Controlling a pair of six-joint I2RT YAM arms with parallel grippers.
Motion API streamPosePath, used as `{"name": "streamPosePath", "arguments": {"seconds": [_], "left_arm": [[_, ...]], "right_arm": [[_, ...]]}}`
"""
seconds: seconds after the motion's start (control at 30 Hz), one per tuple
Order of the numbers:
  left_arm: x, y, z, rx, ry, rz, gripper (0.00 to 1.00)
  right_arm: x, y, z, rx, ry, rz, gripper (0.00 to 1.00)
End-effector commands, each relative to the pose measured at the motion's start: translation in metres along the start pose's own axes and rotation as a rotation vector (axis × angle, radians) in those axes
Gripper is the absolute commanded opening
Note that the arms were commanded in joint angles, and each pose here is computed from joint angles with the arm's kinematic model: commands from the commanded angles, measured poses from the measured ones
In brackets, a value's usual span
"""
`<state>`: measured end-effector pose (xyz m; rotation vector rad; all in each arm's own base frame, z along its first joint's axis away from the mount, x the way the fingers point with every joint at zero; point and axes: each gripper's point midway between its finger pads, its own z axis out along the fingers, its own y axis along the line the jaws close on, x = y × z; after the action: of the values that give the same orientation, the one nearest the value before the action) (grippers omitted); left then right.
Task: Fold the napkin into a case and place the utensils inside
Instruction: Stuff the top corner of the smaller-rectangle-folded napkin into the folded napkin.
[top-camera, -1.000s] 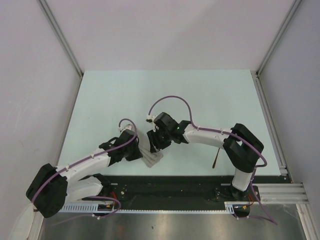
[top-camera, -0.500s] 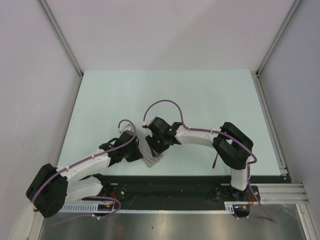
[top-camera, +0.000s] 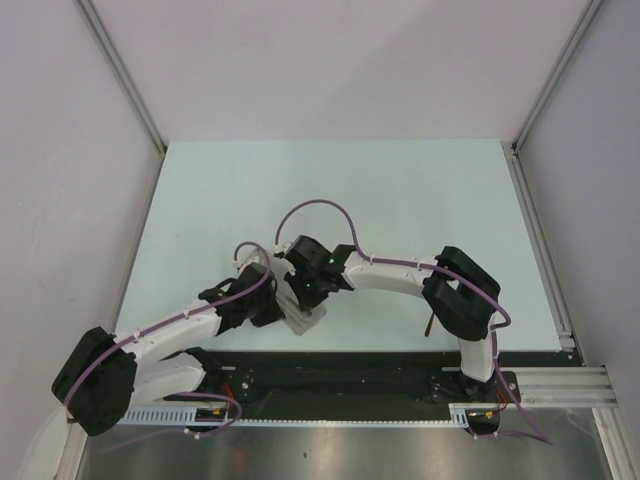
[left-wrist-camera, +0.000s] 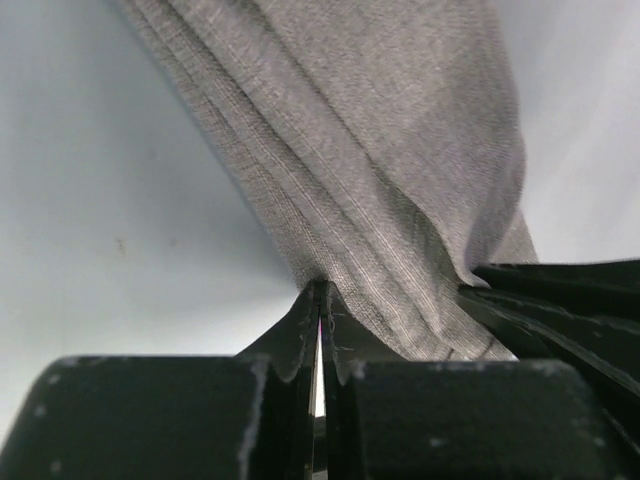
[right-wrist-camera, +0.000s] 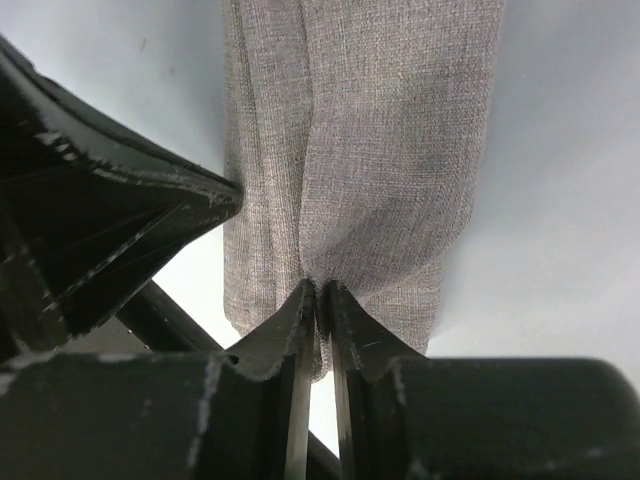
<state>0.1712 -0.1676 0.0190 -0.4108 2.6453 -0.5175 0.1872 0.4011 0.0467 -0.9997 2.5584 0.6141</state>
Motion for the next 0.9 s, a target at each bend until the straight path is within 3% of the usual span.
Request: {"name": "streamPosePath", "arguments": {"seconds": [0.0, 0.3, 0.6, 0.87], "left_arm": [[0.004, 0.004, 0.006, -0.012, 0.000, -0.019, 0.02], [0.001, 0.003, 0.005, -0.005, -0.018, -0.015, 0.00], [0.002, 0.003, 0.004, 0.001, -0.012, 0.001, 0.00], [-0.025, -0.008, -0.040, 0.037, -0.124, 0.031, 0.01]], "right_arm": [[-0.009, 0.014, -0.011, -0.016, -0.015, 0.004, 0.16], [0.008, 0.044, -0.012, -0.078, 0.016, 0.015, 0.15], [0.017, 0.045, 0.000, -0.090, 0.032, 0.047, 0.15], [0.030, 0.036, 0.015, -0.074, 0.057, 0.067, 0.16]]}}
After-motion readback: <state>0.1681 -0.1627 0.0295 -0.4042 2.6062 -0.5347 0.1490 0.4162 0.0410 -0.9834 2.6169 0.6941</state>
